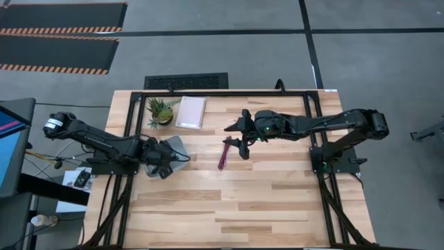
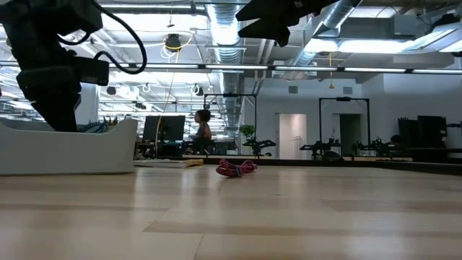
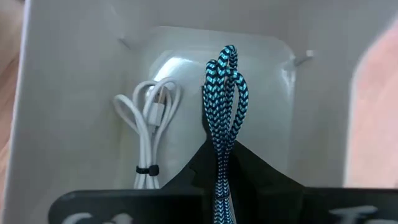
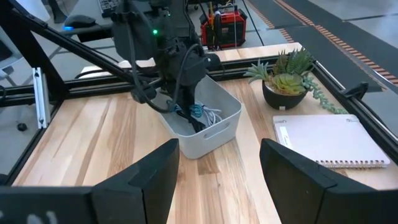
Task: Pick and place USB-C Cables
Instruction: Put the blue USB cable into the gray bin, then put the pink USB cable into the gray bin
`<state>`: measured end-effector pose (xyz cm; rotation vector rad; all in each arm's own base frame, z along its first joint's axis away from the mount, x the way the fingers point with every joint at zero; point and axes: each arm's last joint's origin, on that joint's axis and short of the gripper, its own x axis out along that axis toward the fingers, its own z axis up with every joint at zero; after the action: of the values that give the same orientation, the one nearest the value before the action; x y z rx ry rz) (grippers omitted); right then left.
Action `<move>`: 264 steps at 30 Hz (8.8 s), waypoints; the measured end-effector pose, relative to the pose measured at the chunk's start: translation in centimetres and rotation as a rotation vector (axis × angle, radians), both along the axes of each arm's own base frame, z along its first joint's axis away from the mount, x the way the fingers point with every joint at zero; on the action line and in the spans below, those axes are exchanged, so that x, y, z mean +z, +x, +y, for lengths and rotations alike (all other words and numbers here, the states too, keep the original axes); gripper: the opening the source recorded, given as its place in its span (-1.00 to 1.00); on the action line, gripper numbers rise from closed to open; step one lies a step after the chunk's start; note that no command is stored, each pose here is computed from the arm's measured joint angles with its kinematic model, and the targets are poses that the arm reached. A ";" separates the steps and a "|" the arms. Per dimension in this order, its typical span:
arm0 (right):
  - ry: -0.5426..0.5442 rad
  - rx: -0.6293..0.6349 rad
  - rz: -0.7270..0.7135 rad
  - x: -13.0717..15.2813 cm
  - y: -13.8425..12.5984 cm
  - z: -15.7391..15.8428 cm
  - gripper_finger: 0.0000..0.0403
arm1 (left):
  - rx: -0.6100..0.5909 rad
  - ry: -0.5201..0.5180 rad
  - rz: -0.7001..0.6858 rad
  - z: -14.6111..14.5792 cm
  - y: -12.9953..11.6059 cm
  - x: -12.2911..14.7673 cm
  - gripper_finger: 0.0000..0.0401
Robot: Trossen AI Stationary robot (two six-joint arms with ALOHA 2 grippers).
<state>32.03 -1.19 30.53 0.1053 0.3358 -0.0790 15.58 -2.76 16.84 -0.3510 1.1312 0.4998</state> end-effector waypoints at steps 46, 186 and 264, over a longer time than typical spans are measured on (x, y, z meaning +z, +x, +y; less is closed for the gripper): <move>0.077 -0.050 0.456 -11.7 4.0 0.5 0.23 | -0.045 0.037 -0.269 0.0 3.5 7.9 0.11; -0.242 0.121 -0.365 9.3 4.3 4.5 -0.95 | -0.472 0.434 -1.258 0.5 8.8 17.3 0.11; -0.230 -0.191 0.114 9.2 -2.6 1.6 0.11 | 0.170 0.230 -0.183 2.2 2.5 8.2 -1.00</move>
<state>29.48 0.45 39.78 -0.0957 0.4281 -0.3125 18.09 -0.53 25.01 -0.2869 0.8606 0.7260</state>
